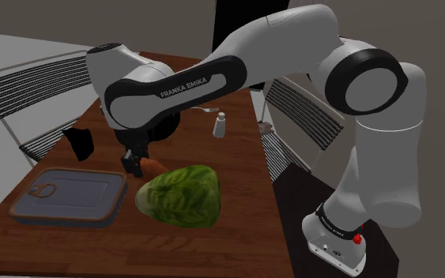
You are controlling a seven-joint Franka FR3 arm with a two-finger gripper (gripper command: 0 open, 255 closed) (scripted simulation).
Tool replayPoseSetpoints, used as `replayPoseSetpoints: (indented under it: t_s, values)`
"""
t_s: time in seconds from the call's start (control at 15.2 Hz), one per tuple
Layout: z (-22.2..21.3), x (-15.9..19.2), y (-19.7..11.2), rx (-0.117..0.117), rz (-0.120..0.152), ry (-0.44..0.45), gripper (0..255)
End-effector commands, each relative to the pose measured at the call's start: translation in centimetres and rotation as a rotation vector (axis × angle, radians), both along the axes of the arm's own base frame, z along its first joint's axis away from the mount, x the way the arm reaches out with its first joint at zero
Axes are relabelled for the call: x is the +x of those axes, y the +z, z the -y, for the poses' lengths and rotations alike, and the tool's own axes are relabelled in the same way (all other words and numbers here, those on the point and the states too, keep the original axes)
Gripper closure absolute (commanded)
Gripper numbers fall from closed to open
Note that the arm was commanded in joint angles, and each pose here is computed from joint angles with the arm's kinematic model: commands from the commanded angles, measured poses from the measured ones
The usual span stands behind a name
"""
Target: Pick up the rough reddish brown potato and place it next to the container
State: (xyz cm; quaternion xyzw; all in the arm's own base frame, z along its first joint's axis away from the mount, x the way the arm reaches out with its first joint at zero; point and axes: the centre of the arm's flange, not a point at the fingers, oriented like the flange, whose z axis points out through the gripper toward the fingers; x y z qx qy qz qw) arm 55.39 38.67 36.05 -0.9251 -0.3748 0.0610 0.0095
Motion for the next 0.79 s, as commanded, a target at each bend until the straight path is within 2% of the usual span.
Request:
replayPoseSetpoints:
  t_s: [0.0,0.33,0.4,0.73]
  values:
    - [0.12,-0.12,-0.72,-0.008,-0.012,0.0,255]
    - [0.12,-0.12,-0.72,-0.008,-0.012,0.0,255]
    - [0.01,-0.09,-0.85,-0.008,-0.012,0.0,0]
    - [0.12,-0.12,-0.72,-0.008,-0.012,0.0,0]
